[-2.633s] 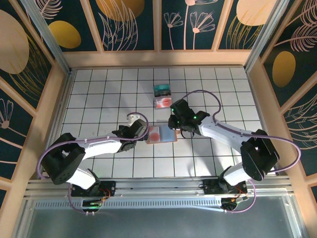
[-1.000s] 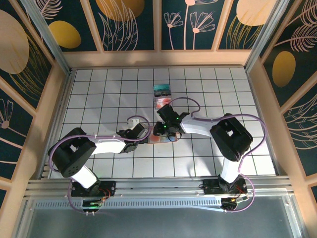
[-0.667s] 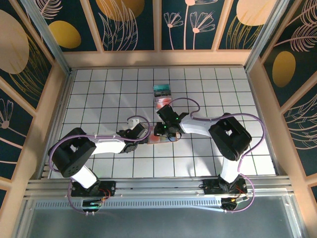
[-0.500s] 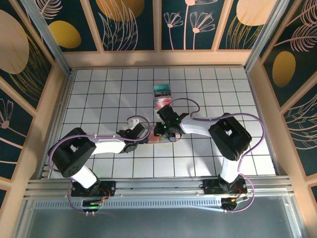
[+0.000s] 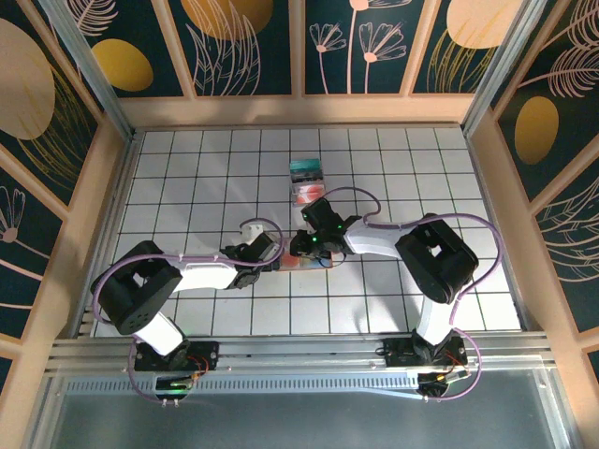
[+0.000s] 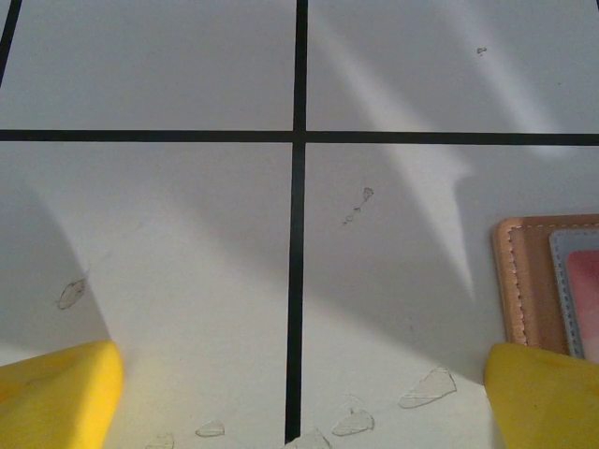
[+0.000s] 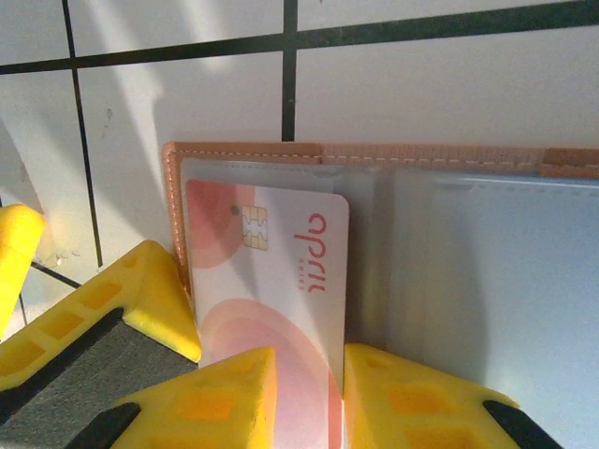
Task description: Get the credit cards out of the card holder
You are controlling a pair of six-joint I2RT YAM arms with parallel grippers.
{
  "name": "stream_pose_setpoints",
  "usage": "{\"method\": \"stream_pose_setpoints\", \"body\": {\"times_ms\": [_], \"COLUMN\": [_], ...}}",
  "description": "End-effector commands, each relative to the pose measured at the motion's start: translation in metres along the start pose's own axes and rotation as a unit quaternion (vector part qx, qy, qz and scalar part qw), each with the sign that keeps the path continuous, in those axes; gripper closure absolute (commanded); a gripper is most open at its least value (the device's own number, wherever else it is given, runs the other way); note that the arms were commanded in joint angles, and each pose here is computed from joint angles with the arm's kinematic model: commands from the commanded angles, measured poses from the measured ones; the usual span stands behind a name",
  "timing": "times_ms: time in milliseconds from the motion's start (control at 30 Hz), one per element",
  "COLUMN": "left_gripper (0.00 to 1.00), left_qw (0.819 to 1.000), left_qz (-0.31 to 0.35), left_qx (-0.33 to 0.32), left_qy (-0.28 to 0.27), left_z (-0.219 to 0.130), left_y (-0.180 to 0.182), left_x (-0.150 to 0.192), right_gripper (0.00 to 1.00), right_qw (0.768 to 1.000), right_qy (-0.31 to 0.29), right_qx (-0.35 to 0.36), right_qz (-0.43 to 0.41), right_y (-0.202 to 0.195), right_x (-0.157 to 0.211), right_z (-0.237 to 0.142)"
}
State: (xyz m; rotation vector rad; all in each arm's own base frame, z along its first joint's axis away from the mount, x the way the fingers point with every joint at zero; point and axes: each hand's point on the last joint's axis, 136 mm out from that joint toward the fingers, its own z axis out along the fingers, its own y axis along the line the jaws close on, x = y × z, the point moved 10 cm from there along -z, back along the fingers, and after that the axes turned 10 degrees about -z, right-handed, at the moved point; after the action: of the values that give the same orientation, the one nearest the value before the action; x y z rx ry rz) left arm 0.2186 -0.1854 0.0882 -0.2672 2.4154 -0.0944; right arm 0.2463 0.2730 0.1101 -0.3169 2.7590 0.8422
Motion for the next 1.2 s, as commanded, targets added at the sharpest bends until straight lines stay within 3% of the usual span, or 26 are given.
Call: {"method": "stream_pose_setpoints", "body": {"times_ms": [0, 300, 767, 1000, 1167], "left_gripper": [0.01, 0.01, 0.01, 0.01, 0.01], "left_qw": [1.0, 1.0, 0.999, 0.999, 0.999], "left_qz": [0.008, 0.008, 0.008, 0.011, 0.015], "left_qx": [-0.014, -0.015, -0.016, -0.019, -0.022], "left_qy": [0.024, 0.025, 0.029, 0.035, 0.041], "left_z": [0.004, 0.005, 0.006, 0.008, 0.01], "left_y": [0.007, 0.007, 0.008, 0.009, 0.01], "left_x": [0.011, 0.012, 0.014, 0.017, 0.02], "right_gripper": [0.75, 0.75, 0.69, 0.71, 0.75], "right_qw": [0.999, 0.998, 0.998, 1.0, 0.997], "right_qy": [-0.024, -0.027, 0.01, 0.007, -0.02], "right_qx": [-0.049, -0.05, 0.056, 0.013, -0.067], "right_qz": [-0.005, 0.002, 0.03, 0.028, 0.018], "right_y": [0.013, 0.007, -0.017, -0.011, -0.001], "right_x": [-0.007, -0.004, 0.011, 0.01, 0.003], "right_z": [-0.012, -0.014, 0.006, 0.007, -0.007]}}
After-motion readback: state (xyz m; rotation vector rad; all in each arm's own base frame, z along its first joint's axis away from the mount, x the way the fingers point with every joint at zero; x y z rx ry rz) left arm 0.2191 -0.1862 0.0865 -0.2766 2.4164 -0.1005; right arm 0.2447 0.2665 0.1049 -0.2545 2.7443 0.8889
